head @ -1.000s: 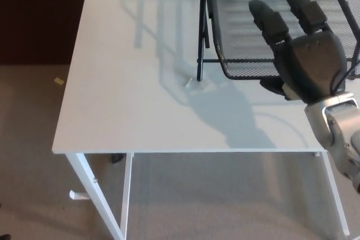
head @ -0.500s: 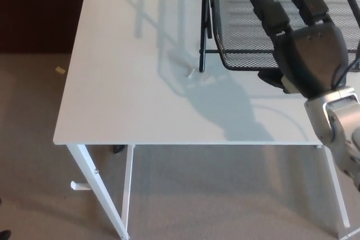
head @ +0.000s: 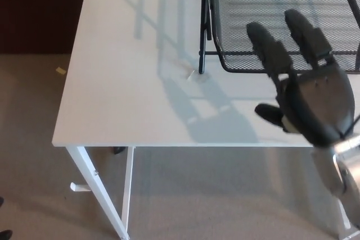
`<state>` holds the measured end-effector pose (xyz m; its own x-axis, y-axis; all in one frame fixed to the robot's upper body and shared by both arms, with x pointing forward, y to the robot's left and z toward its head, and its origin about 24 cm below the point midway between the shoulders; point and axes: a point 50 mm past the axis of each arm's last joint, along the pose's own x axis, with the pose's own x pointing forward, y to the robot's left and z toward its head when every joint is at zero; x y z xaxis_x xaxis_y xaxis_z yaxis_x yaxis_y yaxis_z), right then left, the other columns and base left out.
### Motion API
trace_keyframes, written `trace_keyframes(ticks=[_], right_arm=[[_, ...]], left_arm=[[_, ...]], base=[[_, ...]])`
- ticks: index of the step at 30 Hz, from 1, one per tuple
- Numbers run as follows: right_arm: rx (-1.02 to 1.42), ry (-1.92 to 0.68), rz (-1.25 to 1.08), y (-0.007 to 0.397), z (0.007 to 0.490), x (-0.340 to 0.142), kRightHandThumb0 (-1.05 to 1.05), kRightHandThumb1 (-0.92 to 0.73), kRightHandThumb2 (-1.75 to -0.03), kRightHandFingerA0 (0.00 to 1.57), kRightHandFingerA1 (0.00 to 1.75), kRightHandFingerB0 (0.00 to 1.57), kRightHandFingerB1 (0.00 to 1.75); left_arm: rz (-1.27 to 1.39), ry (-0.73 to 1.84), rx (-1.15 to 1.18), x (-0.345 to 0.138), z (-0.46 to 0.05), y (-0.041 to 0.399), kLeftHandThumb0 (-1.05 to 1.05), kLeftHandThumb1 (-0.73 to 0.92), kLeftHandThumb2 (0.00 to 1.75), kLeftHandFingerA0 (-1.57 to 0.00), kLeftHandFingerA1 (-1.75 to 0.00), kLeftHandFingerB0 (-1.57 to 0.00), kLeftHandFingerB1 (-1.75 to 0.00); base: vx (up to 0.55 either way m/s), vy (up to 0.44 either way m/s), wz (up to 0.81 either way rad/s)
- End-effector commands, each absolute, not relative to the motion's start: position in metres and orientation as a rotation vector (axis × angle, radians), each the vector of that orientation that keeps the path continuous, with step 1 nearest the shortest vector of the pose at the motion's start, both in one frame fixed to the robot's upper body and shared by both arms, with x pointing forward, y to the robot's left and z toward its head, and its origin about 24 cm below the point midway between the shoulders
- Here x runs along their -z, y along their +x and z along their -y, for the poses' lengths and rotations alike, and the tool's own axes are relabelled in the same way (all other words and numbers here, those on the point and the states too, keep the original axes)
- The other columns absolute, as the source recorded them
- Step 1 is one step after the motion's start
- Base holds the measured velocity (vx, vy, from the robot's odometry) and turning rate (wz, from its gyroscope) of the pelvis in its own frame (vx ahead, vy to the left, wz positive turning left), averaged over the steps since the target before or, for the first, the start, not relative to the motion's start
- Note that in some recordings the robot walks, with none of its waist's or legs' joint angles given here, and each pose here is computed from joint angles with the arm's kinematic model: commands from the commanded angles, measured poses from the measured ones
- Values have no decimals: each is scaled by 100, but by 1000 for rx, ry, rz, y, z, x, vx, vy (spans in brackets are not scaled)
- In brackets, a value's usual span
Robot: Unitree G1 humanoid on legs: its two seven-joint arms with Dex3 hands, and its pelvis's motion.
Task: The robot walk towards a table in front and then pushes a layer of a file tray back to its original position using its right hand
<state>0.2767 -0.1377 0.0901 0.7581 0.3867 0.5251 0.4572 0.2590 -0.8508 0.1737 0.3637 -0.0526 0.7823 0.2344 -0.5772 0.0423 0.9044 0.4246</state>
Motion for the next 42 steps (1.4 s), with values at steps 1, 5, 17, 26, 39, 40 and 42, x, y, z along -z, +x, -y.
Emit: trace_keyframes(ticks=[1, 5, 17, 26, 39, 40, 42], right_arm=[[0, -1332, 827, 245, 135, -91, -66, -41, -76, 0, 5, 1, 7], [-39, -1300, 850, 220, 134, -87, -63, -39, -76, 0, 10, 4, 12], [-58, -1184, 969, 154, 137, -96, -79, -48, -80, 0, 0, 0, 1], [-96, -975, 659, 89, 171, -66, -66, -41, -76, 1, 8, 8, 13], [80, -941, 113, 89, 270, -19, -51, -55, -61, 6, 25, 8, 24], [88, -944, 105, 89, 273, -18, -51, -55, -61, 6, 25, 8, 24], [112, -956, 37, 87, 283, -12, -51, -55, -61, 6, 24, 8, 24]], left_arm=[[-660, 433, -114, 47, -370, 174, -26, 51, 55, -55, -43, -48, -38], [-650, 445, -110, 47, -369, 176, -33, 45, 65, -51, -49, -46, -45], [-673, 421, -121, 51, -368, 171, -25, 51, 55, -55, -44, -48, -38], [-695, 403, -131, 54, -371, 162, -24, 51, 56, -54, -44, -48, -38], [-689, 407, -125, 52, -368, 172, -26, 52, 56, -54, -43, -48, -38], [-689, 407, -127, 52, -368, 172, -26, 52, 56, -54, -43, -48, -38], [-690, 401, -134, 52, -369, 172, -25, 52, 56, -54, -43, -49, -38]], base=[[0, 0, 0], [0, 0, 0], [0, -1, 1], [0, 0, 0], [0, 0, 0], [0, 0, 0], [0, 0, 0]])
